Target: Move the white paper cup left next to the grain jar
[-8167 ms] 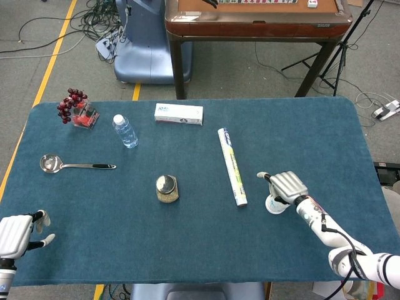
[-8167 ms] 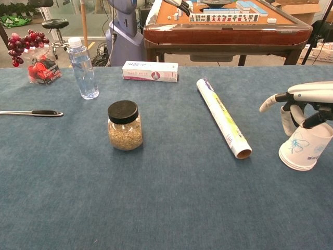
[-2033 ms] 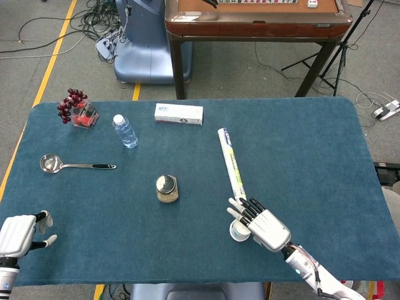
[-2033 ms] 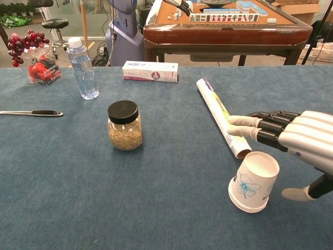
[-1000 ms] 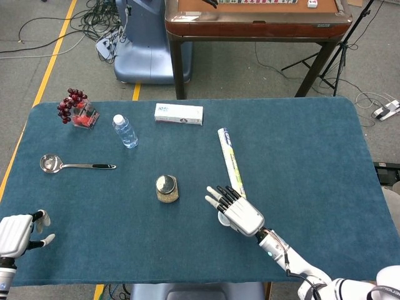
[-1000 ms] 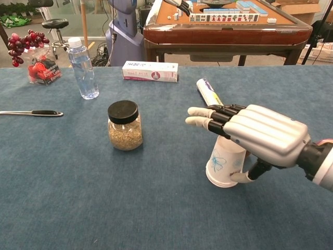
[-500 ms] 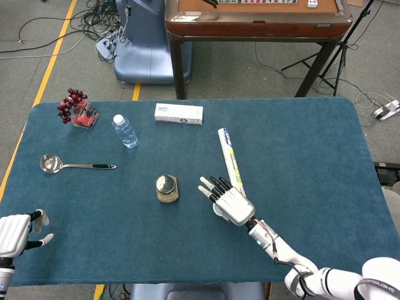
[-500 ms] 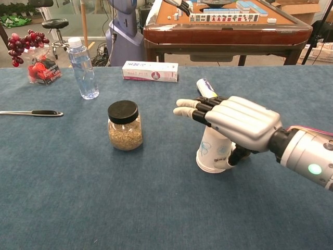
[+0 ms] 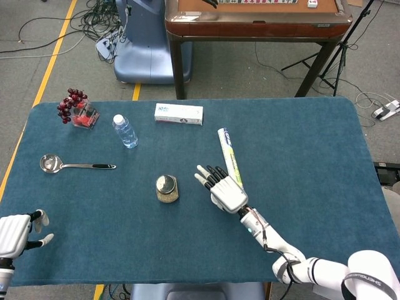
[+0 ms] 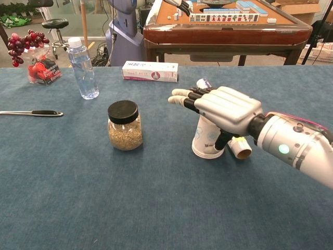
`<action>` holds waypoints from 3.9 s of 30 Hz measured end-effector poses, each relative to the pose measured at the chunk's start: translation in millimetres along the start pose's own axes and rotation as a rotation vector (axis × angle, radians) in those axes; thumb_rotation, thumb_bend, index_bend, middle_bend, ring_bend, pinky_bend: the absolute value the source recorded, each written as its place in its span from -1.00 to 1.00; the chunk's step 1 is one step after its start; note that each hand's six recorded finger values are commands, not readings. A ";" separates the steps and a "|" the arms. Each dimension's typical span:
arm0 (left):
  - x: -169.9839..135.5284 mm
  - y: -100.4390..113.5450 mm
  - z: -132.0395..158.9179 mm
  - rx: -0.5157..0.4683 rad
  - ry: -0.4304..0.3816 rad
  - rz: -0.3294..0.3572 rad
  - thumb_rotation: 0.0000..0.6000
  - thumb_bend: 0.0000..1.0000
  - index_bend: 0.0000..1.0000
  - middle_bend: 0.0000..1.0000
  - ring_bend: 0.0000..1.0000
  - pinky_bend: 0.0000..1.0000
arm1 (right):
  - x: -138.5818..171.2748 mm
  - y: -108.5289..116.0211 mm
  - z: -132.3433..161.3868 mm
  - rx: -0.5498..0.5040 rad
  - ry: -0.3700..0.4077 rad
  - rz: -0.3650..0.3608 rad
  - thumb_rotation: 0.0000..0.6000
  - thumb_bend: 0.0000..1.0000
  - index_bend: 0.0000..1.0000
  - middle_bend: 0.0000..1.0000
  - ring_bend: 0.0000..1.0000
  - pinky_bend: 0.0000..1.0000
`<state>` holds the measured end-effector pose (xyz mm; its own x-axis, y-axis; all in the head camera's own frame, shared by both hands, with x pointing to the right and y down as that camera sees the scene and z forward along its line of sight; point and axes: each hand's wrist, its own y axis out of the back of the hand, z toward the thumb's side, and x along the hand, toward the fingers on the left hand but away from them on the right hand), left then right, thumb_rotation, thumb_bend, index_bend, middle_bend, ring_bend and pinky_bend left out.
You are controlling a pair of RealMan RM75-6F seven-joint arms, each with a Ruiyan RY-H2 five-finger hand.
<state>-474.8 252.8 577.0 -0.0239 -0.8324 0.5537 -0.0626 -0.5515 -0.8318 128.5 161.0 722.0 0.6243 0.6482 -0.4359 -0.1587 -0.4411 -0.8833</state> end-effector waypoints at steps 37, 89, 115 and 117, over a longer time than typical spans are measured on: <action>1.1 -0.9 -0.8 0.001 0.006 -0.001 1.00 -0.82 0.16 0.34 0.29 0.66 | 16.8 2.5 -34.9 0.093 -0.075 0.037 1.00 -1.00 -1.00 -1.00 -1.00 -0.79; 0.4 3.2 -2.7 0.009 0.012 0.012 1.00 -0.82 0.16 0.34 0.29 0.66 | 5.3 42.4 -16.6 0.078 -0.058 -0.020 1.00 -1.00 -1.00 -1.00 -1.00 -0.83; -1.7 13.1 4.0 0.004 -0.033 0.109 1.00 -0.82 0.09 -0.16 -0.22 -0.01 | 248.5 72.9 -150.9 0.143 -0.604 -0.005 1.00 -1.00 -0.77 -0.90 -1.00 -0.83; -1.8 13.1 3.5 0.003 -0.031 0.106 1.00 -0.82 0.09 -0.16 -0.22 -0.01 | 264.1 71.5 -153.5 0.131 -0.639 -0.012 1.00 -1.00 -0.77 -0.90 -1.00 -0.83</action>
<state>-472.0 246.8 565.0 0.0009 -0.8871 0.4615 -0.0579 -0.4608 -0.8856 399.5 205.4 570.2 0.0551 0.9120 -0.4065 -0.2715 -0.3781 -0.8850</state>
